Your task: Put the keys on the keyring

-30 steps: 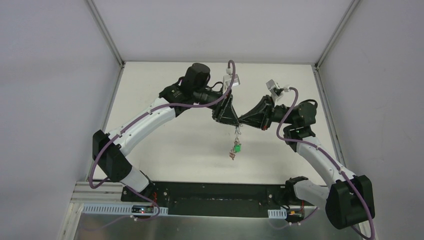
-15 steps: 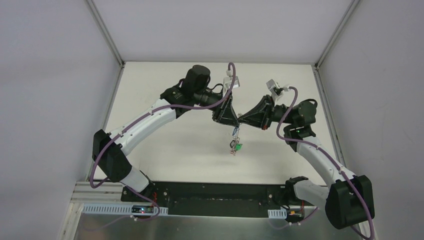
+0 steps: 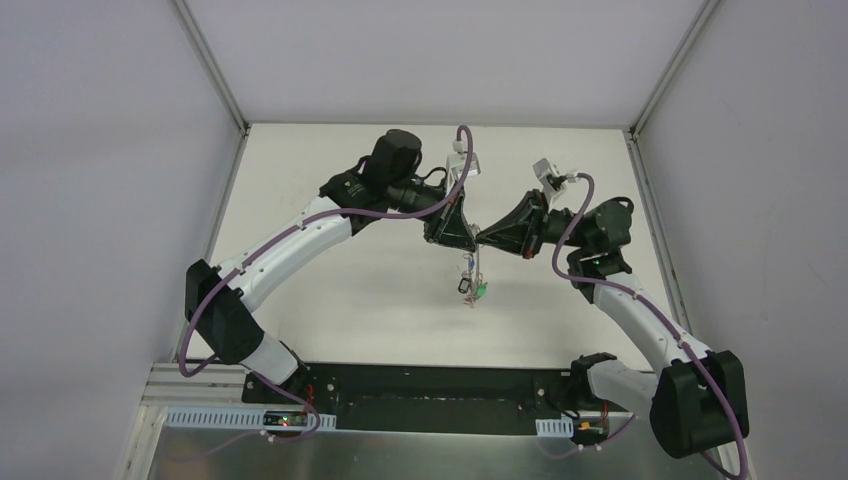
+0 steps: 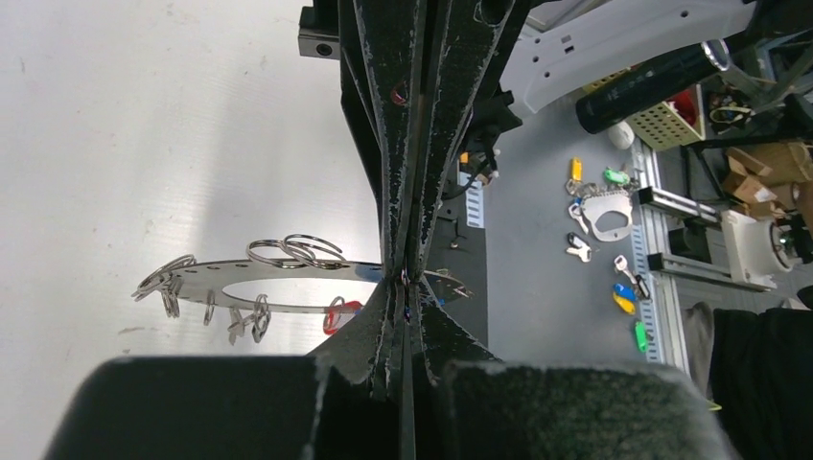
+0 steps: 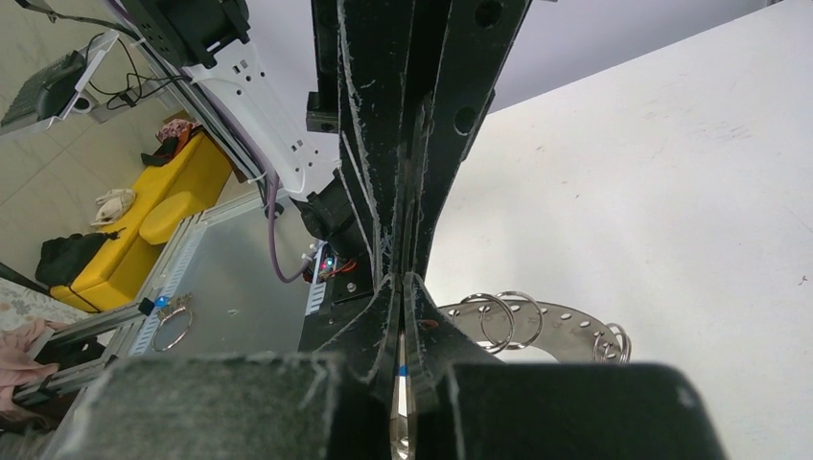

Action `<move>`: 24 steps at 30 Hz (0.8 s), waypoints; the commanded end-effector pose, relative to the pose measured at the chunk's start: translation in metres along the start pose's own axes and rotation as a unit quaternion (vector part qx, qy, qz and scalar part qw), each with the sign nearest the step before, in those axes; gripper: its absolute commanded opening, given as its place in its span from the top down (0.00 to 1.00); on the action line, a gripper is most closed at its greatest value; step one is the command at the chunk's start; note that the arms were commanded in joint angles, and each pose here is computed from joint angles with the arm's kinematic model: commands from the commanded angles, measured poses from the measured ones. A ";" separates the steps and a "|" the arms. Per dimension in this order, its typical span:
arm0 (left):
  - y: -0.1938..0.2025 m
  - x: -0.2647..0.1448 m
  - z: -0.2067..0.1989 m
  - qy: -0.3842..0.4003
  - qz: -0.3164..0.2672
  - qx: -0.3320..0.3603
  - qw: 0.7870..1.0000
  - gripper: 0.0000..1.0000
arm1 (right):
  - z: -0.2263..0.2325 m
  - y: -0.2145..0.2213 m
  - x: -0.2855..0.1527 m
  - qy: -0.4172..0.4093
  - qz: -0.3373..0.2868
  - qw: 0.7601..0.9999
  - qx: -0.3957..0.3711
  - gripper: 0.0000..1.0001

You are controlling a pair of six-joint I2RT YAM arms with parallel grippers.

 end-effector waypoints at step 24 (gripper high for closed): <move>-0.003 -0.028 -0.008 -0.081 0.036 0.086 0.992 1.00 | 0.005 0.009 0.001 -0.026 0.033 0.998 -0.052 1.00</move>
Point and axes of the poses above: each gripper's point midway between its finger pads, its own x axis out along the fingers, its own z axis along the line the jaws close on, y = z × x, the point moved 1 cm from there along -x, back along the fingers, and after that the axes turned 2 degrees about -x, right-handed, at the moved point
